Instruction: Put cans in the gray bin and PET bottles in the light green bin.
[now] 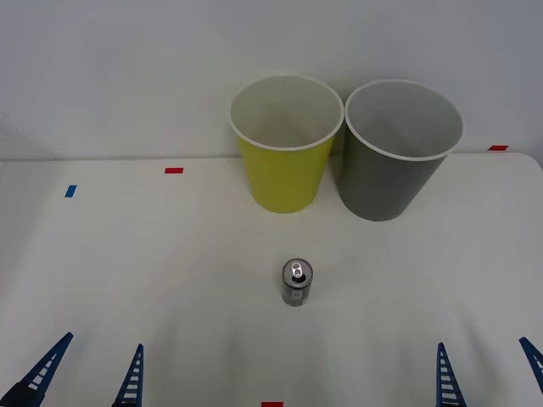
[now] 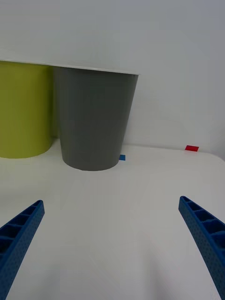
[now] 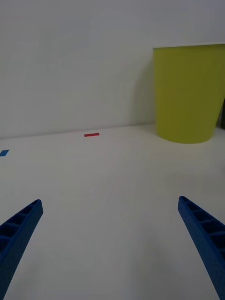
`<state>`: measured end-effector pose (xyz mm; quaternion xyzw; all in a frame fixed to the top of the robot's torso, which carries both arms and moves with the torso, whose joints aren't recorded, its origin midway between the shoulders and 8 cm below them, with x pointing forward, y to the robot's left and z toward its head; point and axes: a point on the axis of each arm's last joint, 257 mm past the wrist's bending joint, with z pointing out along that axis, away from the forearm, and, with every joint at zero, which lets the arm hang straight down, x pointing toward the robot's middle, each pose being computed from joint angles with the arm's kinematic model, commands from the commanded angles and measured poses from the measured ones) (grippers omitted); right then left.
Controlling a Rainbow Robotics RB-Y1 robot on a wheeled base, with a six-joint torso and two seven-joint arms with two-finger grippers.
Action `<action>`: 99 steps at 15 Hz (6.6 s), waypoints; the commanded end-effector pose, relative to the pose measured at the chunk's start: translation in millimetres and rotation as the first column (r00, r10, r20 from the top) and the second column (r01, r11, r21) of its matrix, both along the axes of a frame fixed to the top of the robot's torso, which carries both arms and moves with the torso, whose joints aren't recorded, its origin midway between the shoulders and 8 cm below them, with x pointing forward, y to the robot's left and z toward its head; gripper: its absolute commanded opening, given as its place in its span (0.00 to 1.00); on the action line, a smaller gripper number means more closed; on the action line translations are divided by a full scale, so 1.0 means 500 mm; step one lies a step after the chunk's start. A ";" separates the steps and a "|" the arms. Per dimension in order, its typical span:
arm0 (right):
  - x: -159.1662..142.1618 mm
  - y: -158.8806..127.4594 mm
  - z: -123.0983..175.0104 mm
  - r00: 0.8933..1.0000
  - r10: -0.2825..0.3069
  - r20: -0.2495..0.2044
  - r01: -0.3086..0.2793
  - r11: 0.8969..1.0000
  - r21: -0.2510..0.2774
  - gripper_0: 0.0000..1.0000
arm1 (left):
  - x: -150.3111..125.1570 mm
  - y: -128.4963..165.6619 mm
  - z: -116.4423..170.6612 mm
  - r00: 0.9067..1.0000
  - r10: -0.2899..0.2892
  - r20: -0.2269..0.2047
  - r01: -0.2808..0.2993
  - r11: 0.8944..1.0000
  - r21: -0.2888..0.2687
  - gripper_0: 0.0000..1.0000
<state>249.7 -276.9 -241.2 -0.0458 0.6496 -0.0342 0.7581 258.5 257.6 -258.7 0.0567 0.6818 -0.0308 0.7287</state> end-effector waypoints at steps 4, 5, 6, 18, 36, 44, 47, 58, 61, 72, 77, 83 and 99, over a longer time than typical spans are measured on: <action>0.000 0.000 0.000 1.000 0.000 0.000 0.000 1.000 0.000 1.00 | 0.000 0.000 0.000 1.000 0.000 0.000 0.000 1.000 0.000 1.00; 0.000 0.000 0.000 1.000 0.000 0.000 0.000 1.000 0.000 1.00 | 0.000 0.000 0.000 1.000 0.000 0.000 0.000 1.000 0.000 1.00; 0.000 0.000 0.000 1.000 0.000 0.000 0.000 1.000 0.000 1.00 | 0.000 0.000 0.000 1.000 0.000 0.000 0.000 1.000 0.000 1.00; 0.000 0.000 0.000 1.000 0.000 0.000 0.000 1.000 0.000 1.00 | 0.000 0.000 0.000 1.000 0.000 0.000 0.000 1.000 0.000 1.00; -0.008 -0.011 -0.037 0.999 -0.015 -0.036 0.015 1.000 0.006 1.00 | 0.000 0.000 0.000 1.000 0.000 0.000 0.000 1.000 0.000 1.00; -0.010 0.132 -0.051 0.976 0.211 -0.053 -0.206 0.975 0.079 1.00 | 0.000 0.000 0.000 1.000 0.000 0.000 0.000 1.000 0.000 1.00; -0.001 0.188 -0.049 0.947 0.316 -0.050 -0.312 0.948 0.067 1.00 | 0.000 0.000 0.000 1.000 0.000 0.000 0.000 1.000 0.000 1.00; 0.149 0.353 -0.085 0.877 0.480 -0.028 -0.476 0.875 0.093 1.00 | 0.000 0.000 0.000 1.000 0.000 0.000 0.000 1.000 0.000 1.00; 0.189 0.395 -0.083 0.868 0.496 -0.033 -0.492 0.866 0.086 1.00 | 0.000 0.000 0.000 1.000 0.000 0.000 0.000 1.000 0.000 1.00; 0.243 0.460 -0.058 0.870 0.492 -0.031 -0.487 0.868 0.102 1.00 | 0.000 0.000 0.000 1.000 0.000 0.000 0.000 1.000 0.000 1.00; 0.258 0.468 -0.061 0.876 0.479 -0.049 -0.473 0.876 0.098 1.00 | 0.000 0.000 0.000 1.000 0.000 0.000 0.000 1.000 0.000 1.00; 0.278 0.475 -0.063 0.880 0.470 -0.069 -0.465 0.882 0.077 1.00 | 0.000 0.000 0.000 1.000 0.000 0.000 0.000 1.000 0.000 1.00; 0.298 0.466 -0.066 0.887 0.453 -0.089 -0.444 0.890 0.103 0.03 | 0.000 0.000 0.000 1.000 0.000 0.000 0.000 1.000 0.000 1.00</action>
